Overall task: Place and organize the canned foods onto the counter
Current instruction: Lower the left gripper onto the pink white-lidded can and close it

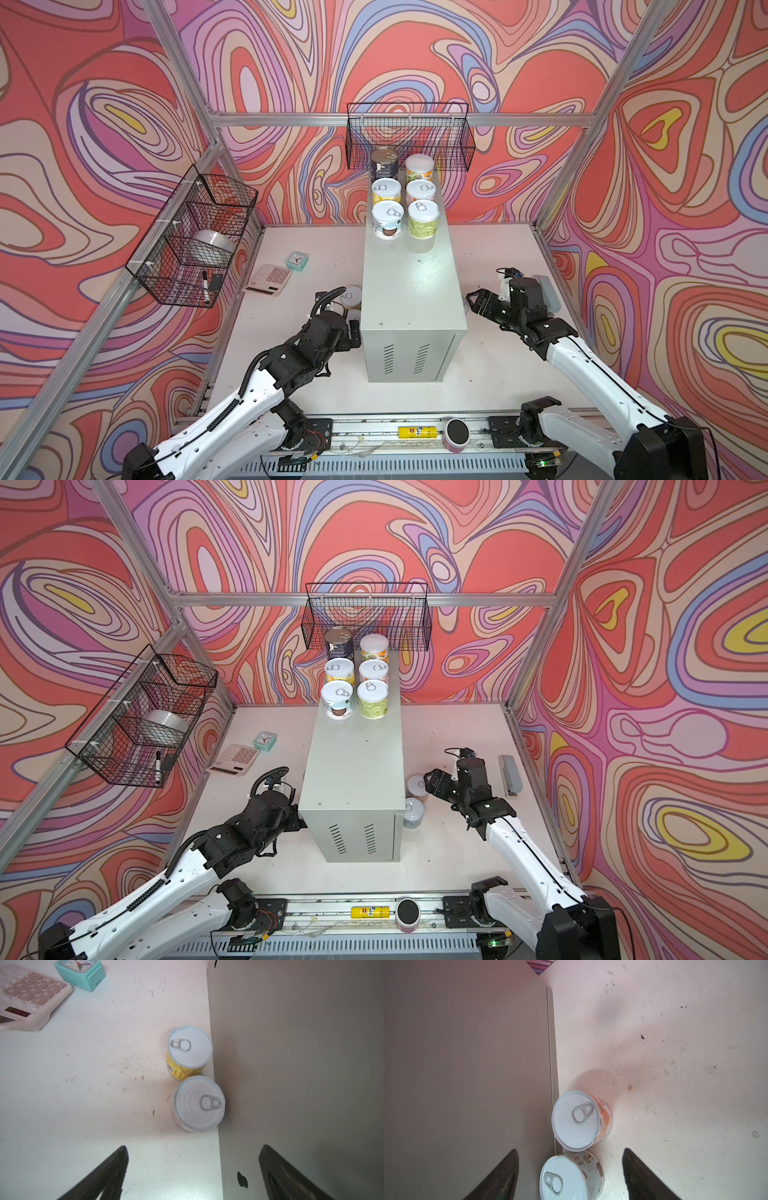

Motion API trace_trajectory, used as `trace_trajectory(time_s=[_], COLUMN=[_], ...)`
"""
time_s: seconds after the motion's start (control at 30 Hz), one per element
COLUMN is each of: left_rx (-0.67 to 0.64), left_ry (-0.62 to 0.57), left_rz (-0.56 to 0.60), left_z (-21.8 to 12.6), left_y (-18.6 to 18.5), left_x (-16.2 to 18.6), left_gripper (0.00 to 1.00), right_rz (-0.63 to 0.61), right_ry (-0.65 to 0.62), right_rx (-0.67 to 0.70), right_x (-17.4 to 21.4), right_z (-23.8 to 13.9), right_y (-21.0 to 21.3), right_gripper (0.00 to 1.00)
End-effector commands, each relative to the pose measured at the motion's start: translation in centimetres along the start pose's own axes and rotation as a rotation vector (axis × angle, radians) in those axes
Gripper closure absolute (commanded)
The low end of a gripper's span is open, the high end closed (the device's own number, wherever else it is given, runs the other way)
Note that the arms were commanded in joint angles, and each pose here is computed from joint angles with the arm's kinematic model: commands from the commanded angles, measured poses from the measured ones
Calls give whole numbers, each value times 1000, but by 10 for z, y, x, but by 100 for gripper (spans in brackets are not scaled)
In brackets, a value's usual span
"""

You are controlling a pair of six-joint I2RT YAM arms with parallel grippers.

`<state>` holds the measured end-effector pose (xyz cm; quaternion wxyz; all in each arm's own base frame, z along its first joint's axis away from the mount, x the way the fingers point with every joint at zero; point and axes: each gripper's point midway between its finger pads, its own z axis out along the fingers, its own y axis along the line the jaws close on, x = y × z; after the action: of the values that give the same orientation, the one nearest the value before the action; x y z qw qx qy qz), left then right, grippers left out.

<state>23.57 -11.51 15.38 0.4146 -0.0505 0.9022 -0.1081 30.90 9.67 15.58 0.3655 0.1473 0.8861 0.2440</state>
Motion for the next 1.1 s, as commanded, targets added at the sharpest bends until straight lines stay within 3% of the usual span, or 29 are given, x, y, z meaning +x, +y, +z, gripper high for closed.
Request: trace_trajectory(time_s=[0.0,0.23,0.27,0.63,1.07], left_rx=[-33,-1,-17,30,58], left_ry=[-21,-24,-1,85,84], left_rz=[-38,-48,-35,59,25], left_z=[-2,10,18,45,63], left_y=[10,3,8,-15,-15], left_x=[3,9,22,34,31], left_gripper=[0,0,0,0,0], right_rz=[7,10,9,11,13], right_ry=[-10,5,2,1,-9], right_rx=[-13,-13,-15,-26,-24], right_x=[0,0,-2,-6,-12], right_z=[-3,1,2,4,5], right_y=[1,2,3,7,10], right_gripper=[19,19,19,19,20])
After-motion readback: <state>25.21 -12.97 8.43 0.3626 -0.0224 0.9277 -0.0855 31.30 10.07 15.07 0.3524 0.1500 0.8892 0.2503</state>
